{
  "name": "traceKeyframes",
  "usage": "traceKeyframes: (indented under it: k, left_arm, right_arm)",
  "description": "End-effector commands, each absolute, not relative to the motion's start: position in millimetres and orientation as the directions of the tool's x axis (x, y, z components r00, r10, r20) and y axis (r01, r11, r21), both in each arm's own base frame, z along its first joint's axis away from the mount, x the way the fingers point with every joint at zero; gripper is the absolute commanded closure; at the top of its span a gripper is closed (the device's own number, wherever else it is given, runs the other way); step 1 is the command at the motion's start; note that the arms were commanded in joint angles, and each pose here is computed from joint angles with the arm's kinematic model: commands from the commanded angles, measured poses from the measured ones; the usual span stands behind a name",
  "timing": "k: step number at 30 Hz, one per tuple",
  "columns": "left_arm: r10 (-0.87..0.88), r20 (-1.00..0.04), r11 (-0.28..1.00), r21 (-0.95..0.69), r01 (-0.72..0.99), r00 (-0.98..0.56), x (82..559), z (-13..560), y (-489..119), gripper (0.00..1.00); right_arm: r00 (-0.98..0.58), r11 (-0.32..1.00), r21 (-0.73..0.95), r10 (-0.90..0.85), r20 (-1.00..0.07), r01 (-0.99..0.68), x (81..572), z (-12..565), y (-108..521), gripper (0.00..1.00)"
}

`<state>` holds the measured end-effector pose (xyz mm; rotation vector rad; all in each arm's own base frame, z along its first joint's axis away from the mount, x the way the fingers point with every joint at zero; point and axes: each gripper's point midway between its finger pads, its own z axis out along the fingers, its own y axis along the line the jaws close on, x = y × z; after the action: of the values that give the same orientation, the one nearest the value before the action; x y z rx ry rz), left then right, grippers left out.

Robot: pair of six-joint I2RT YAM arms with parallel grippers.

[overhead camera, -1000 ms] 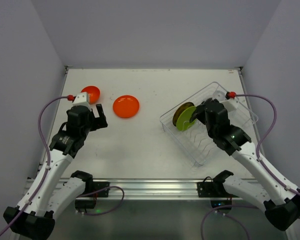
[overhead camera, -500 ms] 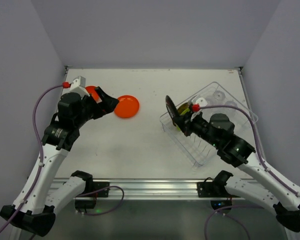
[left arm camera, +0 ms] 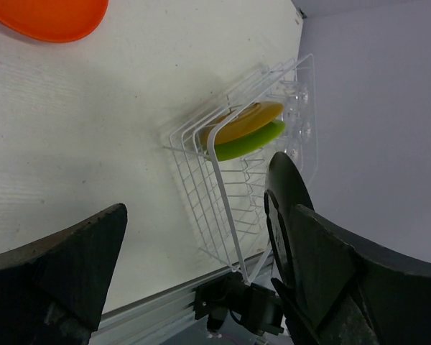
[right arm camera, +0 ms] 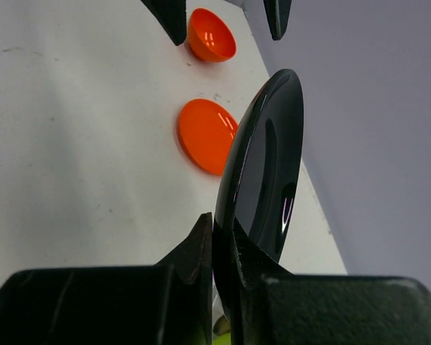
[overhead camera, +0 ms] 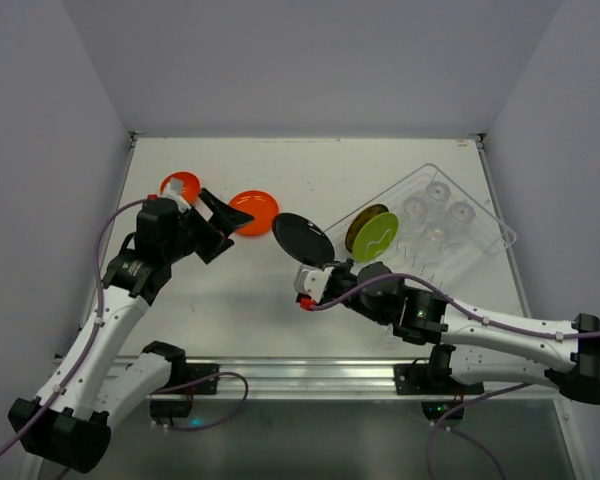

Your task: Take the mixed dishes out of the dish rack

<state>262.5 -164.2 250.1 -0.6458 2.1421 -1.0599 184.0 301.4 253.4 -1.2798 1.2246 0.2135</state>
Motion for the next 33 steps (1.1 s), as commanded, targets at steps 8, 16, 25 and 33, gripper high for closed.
traceKeyframes:
  k: [8, 16, 25, 33]
  left_arm:
    - [-0.799, -0.248, 0.414, -0.887, -0.203, -0.548, 244.1, 259.4, -147.9, 0.07]
    - [-0.784, -0.265, 0.459, -0.856, -0.237, -0.561, 242.4, 239.3, -144.7, 0.05]
    - [-0.771, -0.309, 0.511, -0.822, -0.251, -0.557, 250.5, 226.5, -140.2, 0.18]
    - [-0.755, -0.356, 0.552, -0.798, -0.242, -0.550, 254.1, 220.2, -135.3, 0.77]
  right_arm:
    - [0.574, 0.354, -0.789, -0.546, -0.611, -0.503, 205.5, 284.6, 341.5, 1.00]
    - [0.637, 0.311, -0.879, -0.606, -0.477, -0.362, 209.6, 288.1, 362.5, 1.00]
    - [0.698, 0.171, -0.951, -0.647, -0.305, -0.257, 213.9, 278.3, 382.5, 1.00]
    - [0.707, 0.130, -0.957, -0.650, -0.280, -0.260, 215.9, 259.7, 397.0, 1.00]
